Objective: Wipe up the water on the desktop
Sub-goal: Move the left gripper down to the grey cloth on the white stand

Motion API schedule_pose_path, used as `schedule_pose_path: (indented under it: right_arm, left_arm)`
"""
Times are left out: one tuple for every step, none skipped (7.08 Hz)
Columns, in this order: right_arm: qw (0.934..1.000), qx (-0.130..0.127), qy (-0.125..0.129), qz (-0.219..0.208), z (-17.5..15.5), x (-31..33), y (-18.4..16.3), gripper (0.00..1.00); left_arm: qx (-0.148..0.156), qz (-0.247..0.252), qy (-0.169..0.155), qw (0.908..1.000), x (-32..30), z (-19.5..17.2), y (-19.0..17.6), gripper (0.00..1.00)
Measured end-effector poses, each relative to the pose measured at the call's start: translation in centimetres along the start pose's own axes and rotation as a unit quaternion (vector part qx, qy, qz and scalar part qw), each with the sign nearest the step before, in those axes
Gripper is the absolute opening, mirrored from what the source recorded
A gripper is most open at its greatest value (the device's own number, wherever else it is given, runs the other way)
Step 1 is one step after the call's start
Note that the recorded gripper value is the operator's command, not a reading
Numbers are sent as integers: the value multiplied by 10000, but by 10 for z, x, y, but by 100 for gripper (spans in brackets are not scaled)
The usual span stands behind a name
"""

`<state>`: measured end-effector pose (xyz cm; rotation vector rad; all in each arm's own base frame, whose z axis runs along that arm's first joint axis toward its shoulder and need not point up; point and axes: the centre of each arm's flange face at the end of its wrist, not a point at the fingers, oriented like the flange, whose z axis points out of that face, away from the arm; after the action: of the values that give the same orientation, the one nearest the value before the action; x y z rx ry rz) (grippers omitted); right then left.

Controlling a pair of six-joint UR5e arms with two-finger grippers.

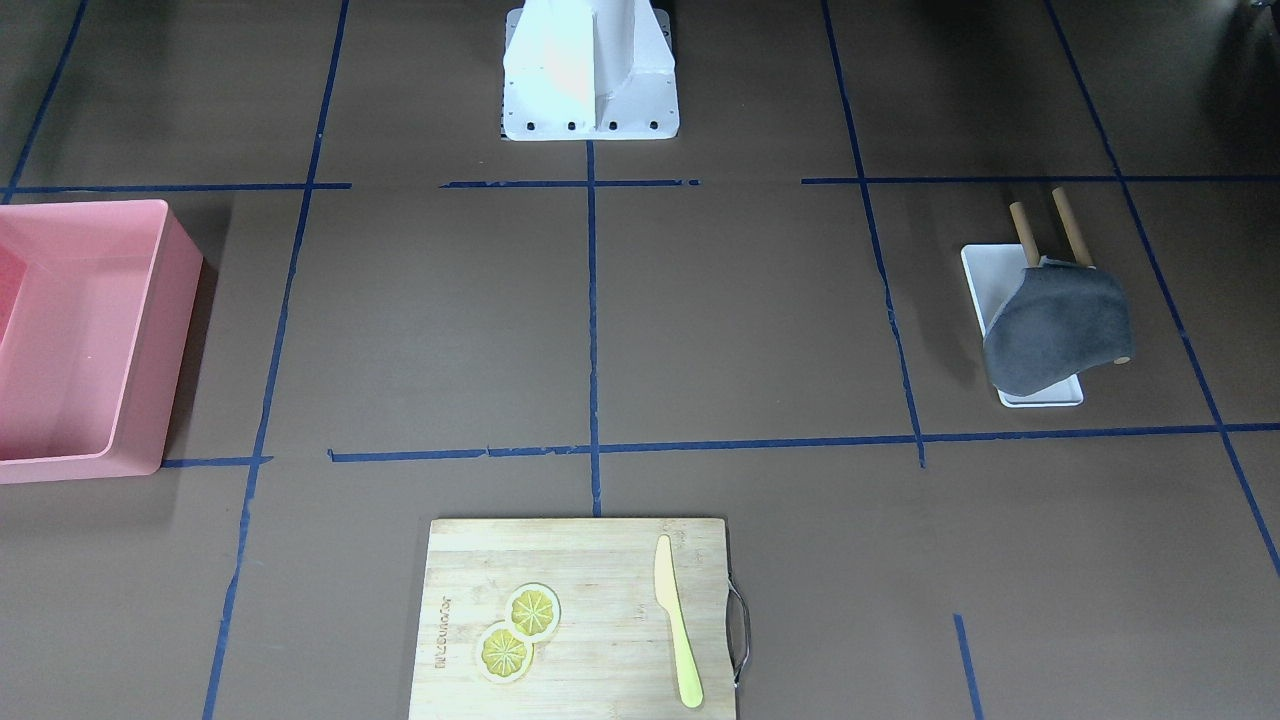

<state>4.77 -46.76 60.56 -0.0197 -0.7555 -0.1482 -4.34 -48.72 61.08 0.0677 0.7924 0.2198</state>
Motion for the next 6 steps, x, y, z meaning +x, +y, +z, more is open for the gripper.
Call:
schedule_pose_path:
  right_arm:
    - [10000, -2, -17, 4, 0, -1, 0, 100]
    - [10000, -8, -26, 8, 1, -1, 0, 100]
    - [10000, -15, -32, 16, 2, -1, -1, 100]
    - [10000, -25, -43, 23, 3, -3, -1, 100]
    - [10000, -36, -57, 16, 4, -4, -2, 100]
    - [10000, -38, -59, -4, 5, -5, -2, 100]
  left_arm:
    - [-23, -108, 137, 9998, -1, 6, 13, 100]
    - [26, -344, 260, 9991, 5, 6, 16, 100]
    - [102, -487, 345, 9982, 24, 8, 9, 100]
    - [144, -578, 391, 9975, 54, 13, -5, 100]
    - [171, -760, 433, 9960, 82, 15, -19, 100]
    - [190, -878, 444, 9950, 102, 14, -29, 100]
